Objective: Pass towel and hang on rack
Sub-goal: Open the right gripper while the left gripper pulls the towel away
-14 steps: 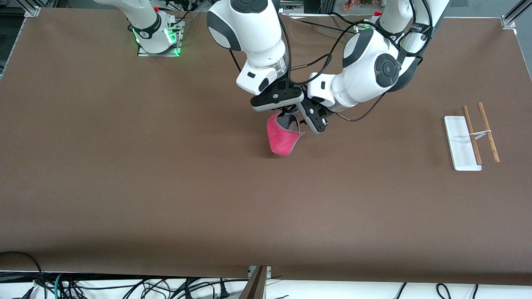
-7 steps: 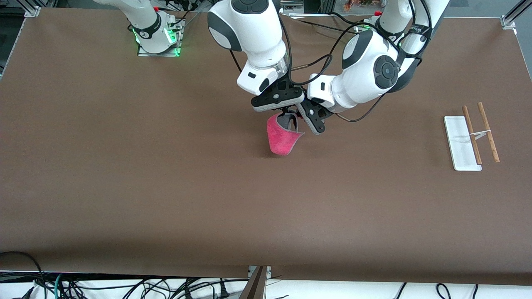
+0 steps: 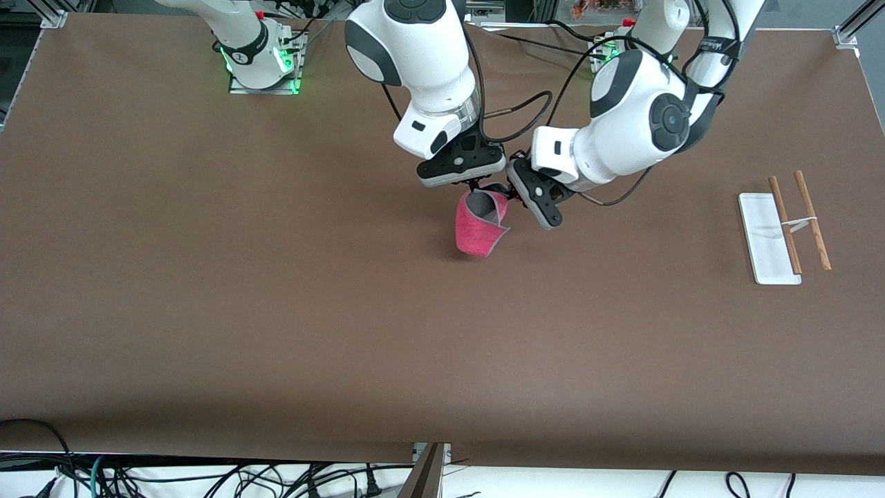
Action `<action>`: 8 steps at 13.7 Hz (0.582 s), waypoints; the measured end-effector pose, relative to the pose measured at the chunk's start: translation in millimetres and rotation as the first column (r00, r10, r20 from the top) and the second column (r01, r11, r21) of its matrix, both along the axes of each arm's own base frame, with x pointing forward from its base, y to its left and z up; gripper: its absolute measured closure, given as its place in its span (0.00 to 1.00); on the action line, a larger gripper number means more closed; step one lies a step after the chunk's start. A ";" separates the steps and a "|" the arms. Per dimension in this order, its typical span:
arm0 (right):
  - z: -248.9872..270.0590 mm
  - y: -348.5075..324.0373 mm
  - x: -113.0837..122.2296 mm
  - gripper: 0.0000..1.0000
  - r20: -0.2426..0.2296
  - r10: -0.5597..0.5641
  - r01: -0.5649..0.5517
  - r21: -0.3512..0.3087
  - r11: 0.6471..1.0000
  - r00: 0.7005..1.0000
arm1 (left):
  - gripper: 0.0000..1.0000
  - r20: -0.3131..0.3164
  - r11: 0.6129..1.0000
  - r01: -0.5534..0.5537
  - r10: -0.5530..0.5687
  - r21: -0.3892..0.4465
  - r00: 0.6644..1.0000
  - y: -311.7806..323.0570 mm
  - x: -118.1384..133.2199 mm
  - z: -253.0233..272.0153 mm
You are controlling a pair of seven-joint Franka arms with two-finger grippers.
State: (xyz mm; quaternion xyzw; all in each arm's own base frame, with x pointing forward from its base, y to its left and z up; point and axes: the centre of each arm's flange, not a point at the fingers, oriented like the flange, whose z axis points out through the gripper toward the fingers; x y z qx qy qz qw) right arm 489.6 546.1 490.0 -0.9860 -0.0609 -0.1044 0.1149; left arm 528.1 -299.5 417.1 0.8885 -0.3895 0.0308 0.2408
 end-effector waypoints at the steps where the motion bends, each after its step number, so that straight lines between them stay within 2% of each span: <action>1: -0.1 0.7 -0.5 0.99 0.001 0.001 -0.001 0.001 1.000 1.000 | 0.98 -0.009 1.000 -0.001 0.001 0.005 1.000 6.9 0.3 6.0; 4: -0.7 4.6 -3.1 0.99 0.004 0.007 -0.007 0.008 1.000 1.000 | 0.98 -0.040 1.000 -0.018 0.019 0.021 0.999 35.2 3.0 21.8; 5: -0.9 4.5 -3.1 0.93 0.004 0.007 -0.007 0.007 1.000 1.000 | 0.98 -0.052 0.999 -0.025 0.026 0.027 0.998 45.1 3.7 25.6; 8: -1.2 -1.3 3.4 0.63 0.008 -0.006 0.006 0.002 1.000 1.000 | 0.98 -0.071 0.998 -0.041 0.044 0.037 0.997 64.6 5.1 32.7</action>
